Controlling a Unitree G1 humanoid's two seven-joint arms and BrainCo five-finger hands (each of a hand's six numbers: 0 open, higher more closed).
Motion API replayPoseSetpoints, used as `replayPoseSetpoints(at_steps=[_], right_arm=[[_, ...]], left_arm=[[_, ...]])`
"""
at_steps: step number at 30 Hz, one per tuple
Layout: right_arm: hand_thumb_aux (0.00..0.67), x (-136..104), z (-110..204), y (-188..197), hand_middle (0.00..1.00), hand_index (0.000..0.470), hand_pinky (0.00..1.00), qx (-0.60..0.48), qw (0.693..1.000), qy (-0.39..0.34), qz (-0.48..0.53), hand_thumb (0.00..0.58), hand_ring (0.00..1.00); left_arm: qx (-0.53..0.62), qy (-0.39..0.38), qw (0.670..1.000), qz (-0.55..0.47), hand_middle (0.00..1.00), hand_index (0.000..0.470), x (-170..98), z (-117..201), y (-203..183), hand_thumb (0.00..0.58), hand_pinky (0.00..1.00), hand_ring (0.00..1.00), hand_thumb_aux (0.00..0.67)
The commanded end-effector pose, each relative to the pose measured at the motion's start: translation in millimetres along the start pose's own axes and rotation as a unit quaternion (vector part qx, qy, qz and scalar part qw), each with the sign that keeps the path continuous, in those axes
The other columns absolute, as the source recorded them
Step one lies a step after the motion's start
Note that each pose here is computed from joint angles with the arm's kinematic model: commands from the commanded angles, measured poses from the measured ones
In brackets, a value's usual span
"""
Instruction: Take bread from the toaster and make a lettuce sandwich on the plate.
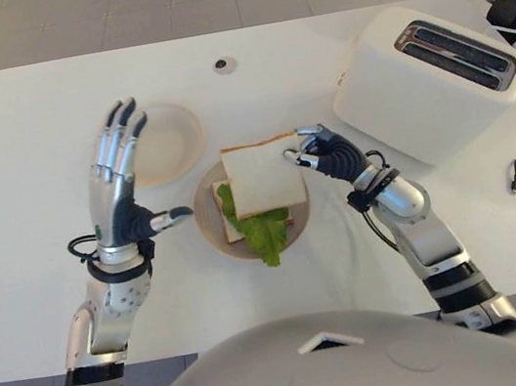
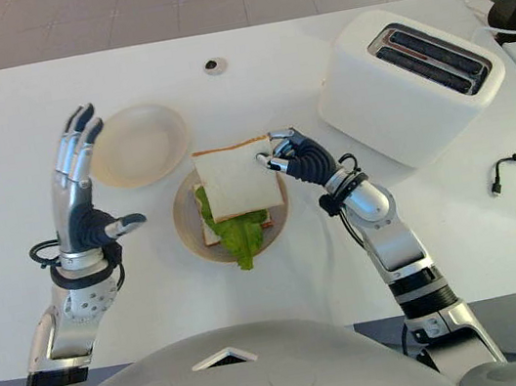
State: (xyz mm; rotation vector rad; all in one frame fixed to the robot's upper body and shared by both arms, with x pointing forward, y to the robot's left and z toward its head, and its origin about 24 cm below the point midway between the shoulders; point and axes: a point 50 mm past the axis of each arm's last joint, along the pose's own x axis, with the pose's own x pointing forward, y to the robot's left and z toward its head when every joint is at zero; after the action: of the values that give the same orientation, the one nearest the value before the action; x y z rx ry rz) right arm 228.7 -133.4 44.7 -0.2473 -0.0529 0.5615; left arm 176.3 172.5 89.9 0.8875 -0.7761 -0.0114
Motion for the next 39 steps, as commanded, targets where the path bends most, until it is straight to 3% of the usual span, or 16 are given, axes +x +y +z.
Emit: replayPoseSetpoints(at_steps=[1, 7, 8, 10, 12, 13, 14, 15, 20, 24, 25, 26, 27, 28, 32, 39], right_arm=[[0.670, 4.7, -9.8, 12.9, 1.00, 0.470, 1.00, -0.019, 1.000, 0.022, -0.001, 0.580, 1.00], [0.670, 0.9, -10.9, 16.8, 1.00, 0.470, 1.00, -0.104, 0.994, 0.029, 0.016, 0.580, 1.00], [0.670, 1.9, -9.1, 15.1, 1.00, 0.470, 1.00, -0.126, 0.991, 0.026, 0.021, 0.580, 1.00], [0.670, 3.4, -5.0, 9.7, 1.00, 0.470, 1.00, -0.157, 0.987, 0.018, 0.022, 0.580, 1.00], [0.670, 4.0, -2.3, 4.8, 1.00, 0.470, 1.00, -0.171, 0.985, 0.012, 0.019, 0.580, 1.00], [0.670, 3.9, -1.0, 2.7, 1.00, 0.470, 1.00, -0.179, 0.984, 0.008, 0.014, 0.580, 1.00], [0.465, 3.8, 0.8, 0.9, 0.80, 0.326, 0.80, -0.188, 0.982, 0.001, 0.008, 0.526, 0.80], [0.000, 3.8, 2.8, -1.2, 0.00, 0.000, 0.00, -0.197, 0.980, -0.006, 0.000, 0.000, 0.00], [0.000, -5.0, 18.4, -52.6, 0.00, 0.000, 0.00, -0.313, 0.936, -0.040, -0.157, 0.000, 0.00], [0.000, -21.1, 21.9, -62.6, 0.00, 0.000, 0.00, -0.350, 0.916, -0.058, -0.188, 0.000, 0.00], [0.000, -22.9, 20.6, -58.0, 0.28, 0.000, 0.28, -0.348, 0.919, -0.062, -0.173, 0.000, 0.28], [0.391, -23.4, 19.7, -50.4, 1.00, 0.275, 1.00, -0.337, 0.927, -0.068, -0.151, 0.480, 1.00], [0.670, -23.9, 19.6, -42.1, 1.00, 0.470, 1.00, -0.316, 0.937, -0.075, -0.127, 0.580, 1.00], [0.670, -24.3, 21.1, -34.9, 1.00, 0.470, 1.00, -0.290, 0.948, -0.083, -0.106, 0.580, 1.00], [0.670, -40.1, 34.5, -1.9, 1.00, 0.470, 1.00, -0.154, 0.980, -0.119, 0.045, 0.580, 1.00], [0.670, -121.1, 25.4, 43.0, 1.00, 0.470, 1.00, -0.028, 0.928, -0.077, 0.363, 0.580, 1.00]], left_arm=[[-0.007, -0.073, 0.992, -0.098, 0.00, 0.000, -2.6, 18.9, -23.1, 0.000, 0.00, 0.00, 0.000], [-0.017, -0.109, 0.939, -0.327, 0.00, 0.000, -32.8, 24.2, -75.4, 0.000, 0.00, 0.00, 0.000], [-0.016, -0.095, 0.925, -0.367, 0.00, 0.017, -41.6, 19.7, -82.9, 0.040, 0.00, 0.00, 0.024], [-0.018, -0.068, 0.903, -0.423, 0.00, 0.125, -57.5, 12.5, -89.2, 0.268, 0.00, 0.00, 0.179], [-0.025, -0.045, 0.891, -0.450, 0.00, 0.155, -66.8, 8.6, -87.7, 0.319, 0.00, 0.00, 0.221], [-0.035, -0.032, 0.887, -0.460, 0.00, 0.241, -71.0, 7.4, -85.5, 0.443, 0.00, 0.00, 0.344], [-0.044, -0.022, 0.884, -0.465, 0.00, 0.243, -73.9, 7.1, -83.6, 0.445, 0.00, 0.00, 0.347], [-0.055, -0.012, 0.882, -0.468, 0.00, 0.243, -76.3, 7.0, -81.5, 0.445, 0.00, 0.00, 0.347], [-0.103, 0.000, 0.899, -0.426, 0.00, 0.238, -65.5, 12.4, -72.0, 0.438, 0.00, 0.00, 0.339], [-0.142, -0.013, 0.945, -0.296, 0.00, 0.122, -30.2, 18.1, -61.2, 0.261, 0.00, 0.00, 0.173], [-0.173, -0.017, 0.954, -0.244, 0.00, 0.162, -18.4, 23.0, -56.7, 0.331, 0.00, 0.00, 0.231], [-0.211, -0.025, 0.957, -0.196, 0.07, 0.361, -7.4, 28.8, -51.2, 0.549, 0.07, 0.07, 0.515], [-0.243, -0.032, 0.956, -0.163, 0.48, 0.466, 0.5, 33.2, -46.3, 0.580, 0.48, 0.48, 0.665], [-0.272, -0.036, 0.951, -0.141, 1.00, 0.470, 5.4, 35.3, -41.0, 0.580, 1.00, 1.00, 0.670], [-0.402, -0.009, 0.905, -0.138, 1.00, 0.470, -6.1, 33.2, -11.5, 0.580, 1.00, 1.00, 0.670], [-0.534, 0.136, 0.749, -0.367, 1.00, 0.470, -105.7, 33.4, 13.2, 0.580, 1.00, 1.00, 0.670]])
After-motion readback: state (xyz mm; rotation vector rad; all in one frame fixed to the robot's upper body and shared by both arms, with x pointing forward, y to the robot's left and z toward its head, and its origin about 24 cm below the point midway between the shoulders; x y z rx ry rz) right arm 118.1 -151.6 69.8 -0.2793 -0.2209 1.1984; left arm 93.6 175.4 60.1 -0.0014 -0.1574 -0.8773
